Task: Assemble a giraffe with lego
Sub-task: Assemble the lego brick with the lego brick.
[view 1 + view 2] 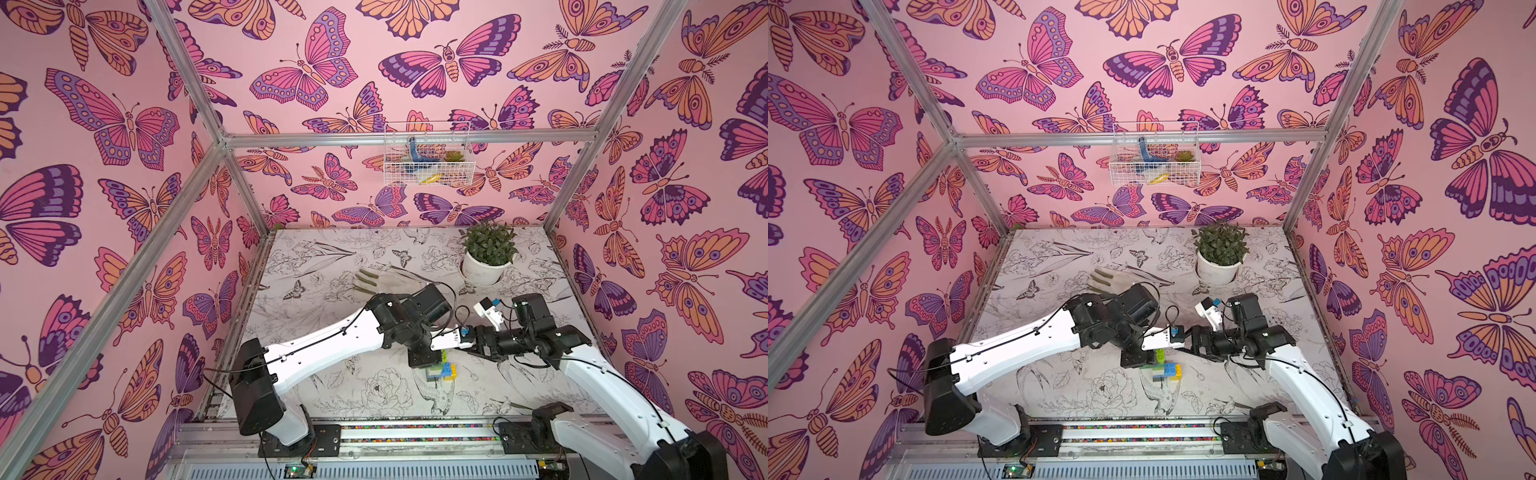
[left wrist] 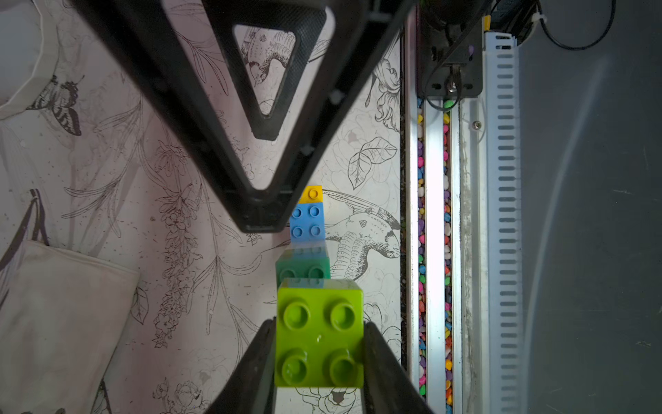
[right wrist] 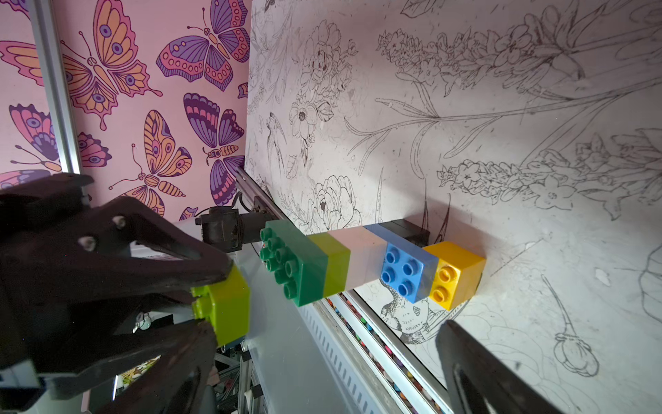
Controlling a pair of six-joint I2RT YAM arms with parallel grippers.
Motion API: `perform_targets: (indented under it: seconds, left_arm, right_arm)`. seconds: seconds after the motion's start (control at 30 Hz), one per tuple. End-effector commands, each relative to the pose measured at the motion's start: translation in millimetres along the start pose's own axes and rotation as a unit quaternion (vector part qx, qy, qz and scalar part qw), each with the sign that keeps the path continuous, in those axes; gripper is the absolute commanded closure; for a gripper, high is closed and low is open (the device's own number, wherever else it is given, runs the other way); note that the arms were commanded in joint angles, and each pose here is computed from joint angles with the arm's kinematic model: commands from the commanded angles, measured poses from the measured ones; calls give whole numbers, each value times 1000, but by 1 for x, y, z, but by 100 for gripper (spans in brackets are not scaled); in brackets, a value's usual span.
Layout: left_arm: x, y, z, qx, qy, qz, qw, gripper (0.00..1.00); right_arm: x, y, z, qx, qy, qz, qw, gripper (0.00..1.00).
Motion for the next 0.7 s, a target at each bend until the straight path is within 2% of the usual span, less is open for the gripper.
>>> perform_targets:
  seconds: [0.0, 0.37, 0.67]
  left_arm:
    - [2, -2, -5, -10, -10, 10, 1000, 86]
    - [-6, 3, -26, -10, -6, 21, 1000, 86]
    - [-8, 8, -30, -3, -13, 28, 1000, 86]
  right_arm:
    - [2, 9, 1, 15, 2, 21, 1000, 1]
    - [-1, 8, 3, 5, 8, 20, 1000, 1]
    - [-2, 8, 3, 3, 11, 19, 1000, 1]
Point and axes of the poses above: each gripper's point midway between its finger pads, its own z axis back along the fingers, its own y axis along the line the jaws close on, x = y × z, the point moved 5 cm from there along z, back along the fingers, and after that the axes turned 6 degrees about -z, right-handed, at the moved point
